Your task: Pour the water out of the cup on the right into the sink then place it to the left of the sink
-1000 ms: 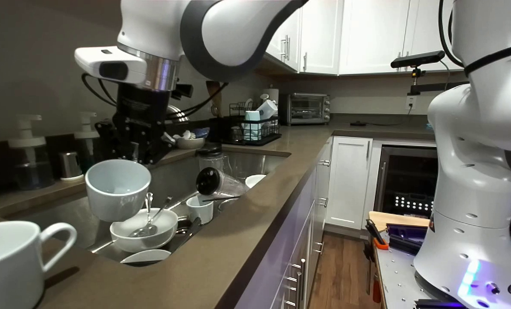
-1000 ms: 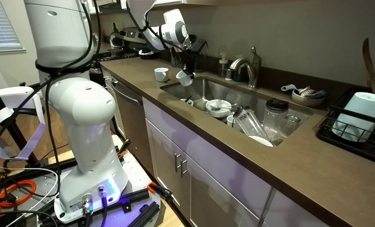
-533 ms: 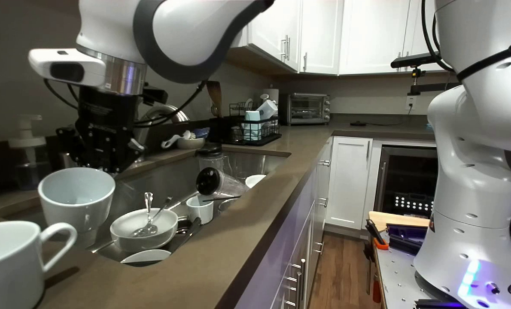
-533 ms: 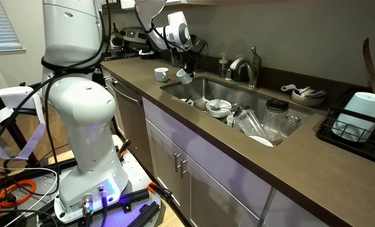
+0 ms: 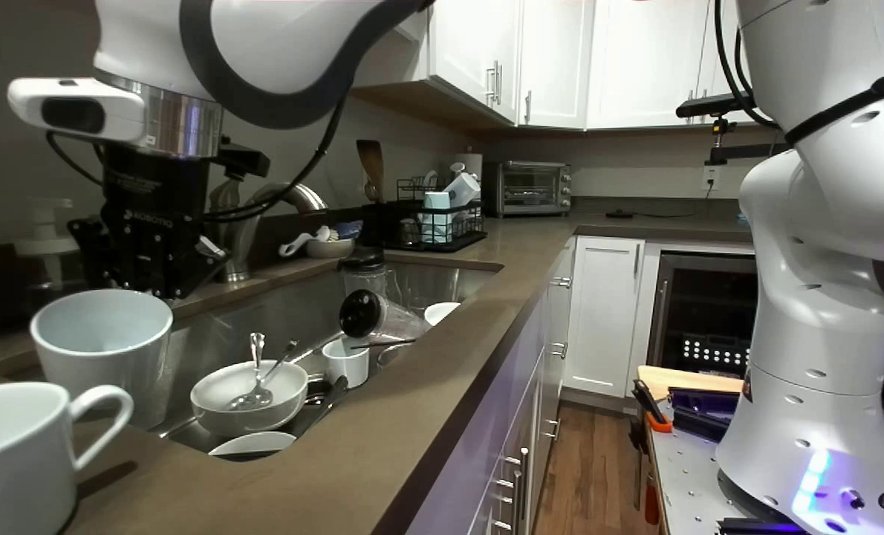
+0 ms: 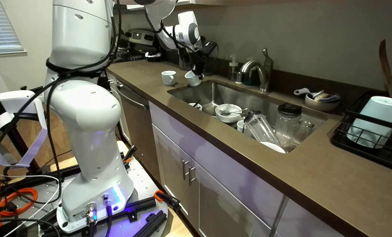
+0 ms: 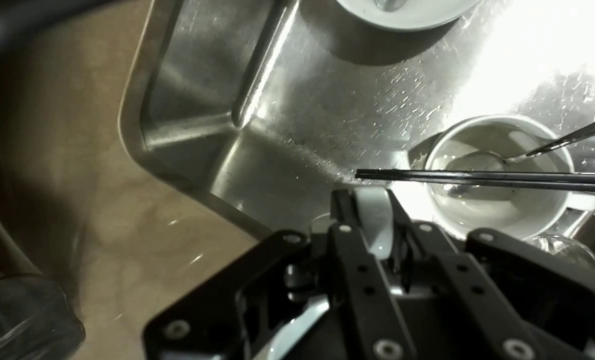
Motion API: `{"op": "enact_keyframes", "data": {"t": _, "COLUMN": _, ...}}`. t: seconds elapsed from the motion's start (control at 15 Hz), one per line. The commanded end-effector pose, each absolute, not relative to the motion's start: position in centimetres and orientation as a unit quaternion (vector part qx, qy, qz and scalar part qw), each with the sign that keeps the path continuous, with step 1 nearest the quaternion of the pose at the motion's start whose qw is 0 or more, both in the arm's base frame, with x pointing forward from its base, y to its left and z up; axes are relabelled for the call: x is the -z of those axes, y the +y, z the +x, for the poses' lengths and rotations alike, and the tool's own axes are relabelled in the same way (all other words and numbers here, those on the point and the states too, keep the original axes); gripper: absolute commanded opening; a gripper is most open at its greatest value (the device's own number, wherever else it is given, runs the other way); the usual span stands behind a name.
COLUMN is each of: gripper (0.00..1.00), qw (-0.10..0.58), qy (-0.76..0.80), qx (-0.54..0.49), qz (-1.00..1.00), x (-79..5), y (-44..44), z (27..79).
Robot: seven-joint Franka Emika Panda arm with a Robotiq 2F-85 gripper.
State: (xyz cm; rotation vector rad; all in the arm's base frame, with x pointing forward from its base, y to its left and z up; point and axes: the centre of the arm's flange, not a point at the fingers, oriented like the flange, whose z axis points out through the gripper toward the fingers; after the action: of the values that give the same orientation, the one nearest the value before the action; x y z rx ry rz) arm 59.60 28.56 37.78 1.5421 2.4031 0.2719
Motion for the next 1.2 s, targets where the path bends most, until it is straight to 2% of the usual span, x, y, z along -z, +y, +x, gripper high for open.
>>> {"op": "enact_keyframes", "data": {"t": 0.0, "gripper": 0.16, "qw": 0.136, "qy": 0.830, "qx": -0.094, "qz": 0.533, "x": -37.8, "y": 28.6, "z": 59.6}}
{"op": "enact_keyframes", "data": {"t": 0.07, "gripper": 0.05, "qw": 0.136, "qy": 0.830, "qx": -0.094, "qz": 0.533, "x": -37.8, "y": 28.6, "z": 59.6}}
{"op": "enact_keyframes", "data": {"t": 0.8, "gripper": 0.05, "qw": 0.150, "qy": 0.844, "qx": -0.043, "qz": 0.512, "x": -40.3, "y": 29.6, "z": 58.6}}
{"op": "enact_keyframes", "data": {"t": 1.13, "gripper": 0.05, "qw": 0.127, "qy": 0.844, "qx": -0.084, "qz": 0.514, "x": -42.1, "y": 31.6, "z": 58.6}}
